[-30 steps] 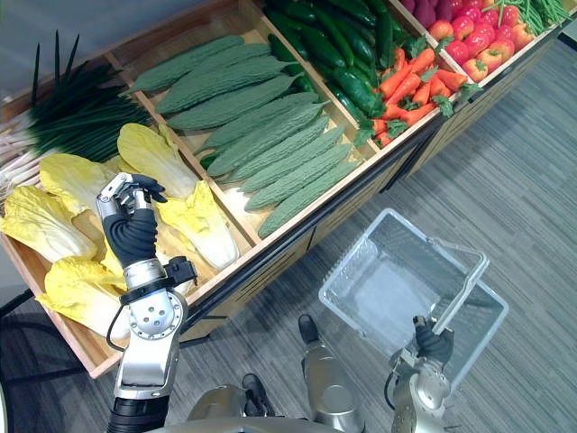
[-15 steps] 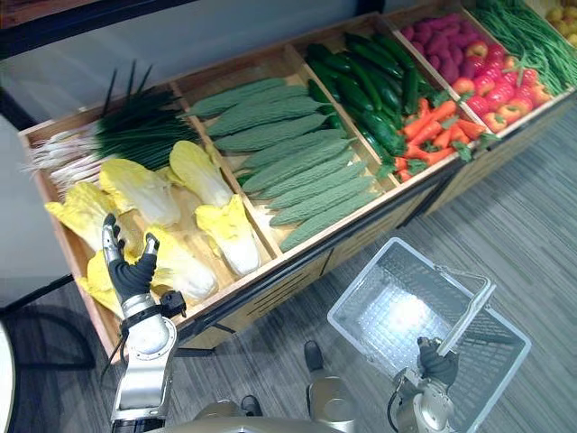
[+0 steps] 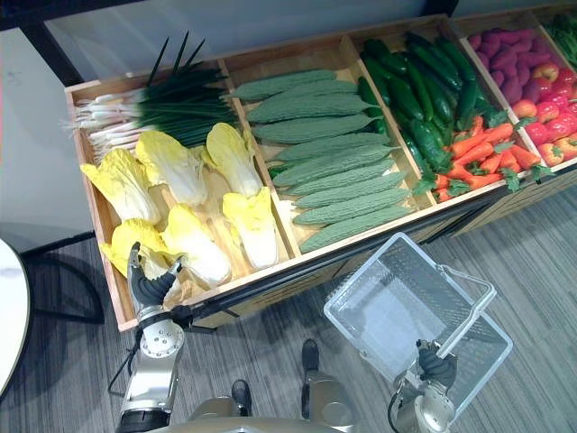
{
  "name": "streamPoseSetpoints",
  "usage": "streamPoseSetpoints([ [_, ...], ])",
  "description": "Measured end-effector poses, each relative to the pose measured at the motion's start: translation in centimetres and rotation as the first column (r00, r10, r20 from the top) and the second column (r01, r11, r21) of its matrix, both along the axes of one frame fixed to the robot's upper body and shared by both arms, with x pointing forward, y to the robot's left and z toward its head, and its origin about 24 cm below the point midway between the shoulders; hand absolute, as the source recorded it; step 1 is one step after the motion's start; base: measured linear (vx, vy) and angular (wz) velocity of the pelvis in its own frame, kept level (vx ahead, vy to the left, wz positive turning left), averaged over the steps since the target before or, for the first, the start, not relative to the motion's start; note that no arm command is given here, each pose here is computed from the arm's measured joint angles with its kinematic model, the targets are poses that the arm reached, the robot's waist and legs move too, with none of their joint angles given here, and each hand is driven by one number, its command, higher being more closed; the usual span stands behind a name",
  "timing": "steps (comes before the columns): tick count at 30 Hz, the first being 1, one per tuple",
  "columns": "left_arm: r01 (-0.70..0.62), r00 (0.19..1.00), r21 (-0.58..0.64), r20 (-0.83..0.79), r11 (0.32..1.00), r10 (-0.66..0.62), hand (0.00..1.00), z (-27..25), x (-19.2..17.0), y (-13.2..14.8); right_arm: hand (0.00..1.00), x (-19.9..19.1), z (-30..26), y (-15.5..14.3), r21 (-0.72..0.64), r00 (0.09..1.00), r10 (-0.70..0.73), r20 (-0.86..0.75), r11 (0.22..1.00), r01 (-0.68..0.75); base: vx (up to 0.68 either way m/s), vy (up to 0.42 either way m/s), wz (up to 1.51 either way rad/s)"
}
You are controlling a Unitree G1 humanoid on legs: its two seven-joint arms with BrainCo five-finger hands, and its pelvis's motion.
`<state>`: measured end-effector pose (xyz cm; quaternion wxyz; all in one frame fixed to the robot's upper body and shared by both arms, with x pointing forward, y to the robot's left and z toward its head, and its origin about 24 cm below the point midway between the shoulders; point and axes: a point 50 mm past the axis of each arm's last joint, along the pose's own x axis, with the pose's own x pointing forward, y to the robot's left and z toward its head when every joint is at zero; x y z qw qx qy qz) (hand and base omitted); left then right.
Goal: Pick vegetable in the basket
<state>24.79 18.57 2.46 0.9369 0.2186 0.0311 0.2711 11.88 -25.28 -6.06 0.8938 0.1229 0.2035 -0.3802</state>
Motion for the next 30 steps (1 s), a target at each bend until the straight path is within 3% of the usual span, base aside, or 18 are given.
streamPoseSetpoints([
  [8, 0.087, 0.996, 0.173, -0.04, 0.981, -0.081, 0.0, 1.0, 4.1, -0.5, 1.0, 1.5, 0.6, 0.3, 0.01, 0.997, 0.03, 0.065, 0.999, -0.031, -0.03, -0.014, 0.0],
  [9, 0.095, 0.995, 0.191, -0.037, 0.977, -0.09, 1.0, 1.3, 4.6, -0.6, 1.0, 1.8, 0.8, 0.3, 0.01, 0.996, 0.03, 0.081, 0.999, -0.03, 0.0, 0.0, 0.0],
  [17, 0.089, 0.996, 0.275, -0.002, 0.957, -0.091, 1.0, 3.9, 7.3, 0.7, 1.0, 2.5, 1.3, -0.1, 0.006, 0.992, 0.016, 0.123, 1.0, -0.016, 0.01, 0.008, 0.03],
  [30, 0.106, 0.989, 0.223, 0.073, 0.969, -0.125, 1.0, 4.7, 6.4, 0.1, 1.0, 2.3, 0.6, -0.3, 0.032, 0.994, -0.018, 0.108, 0.999, 0.015, 0.01, 0.026, 0.08],
])
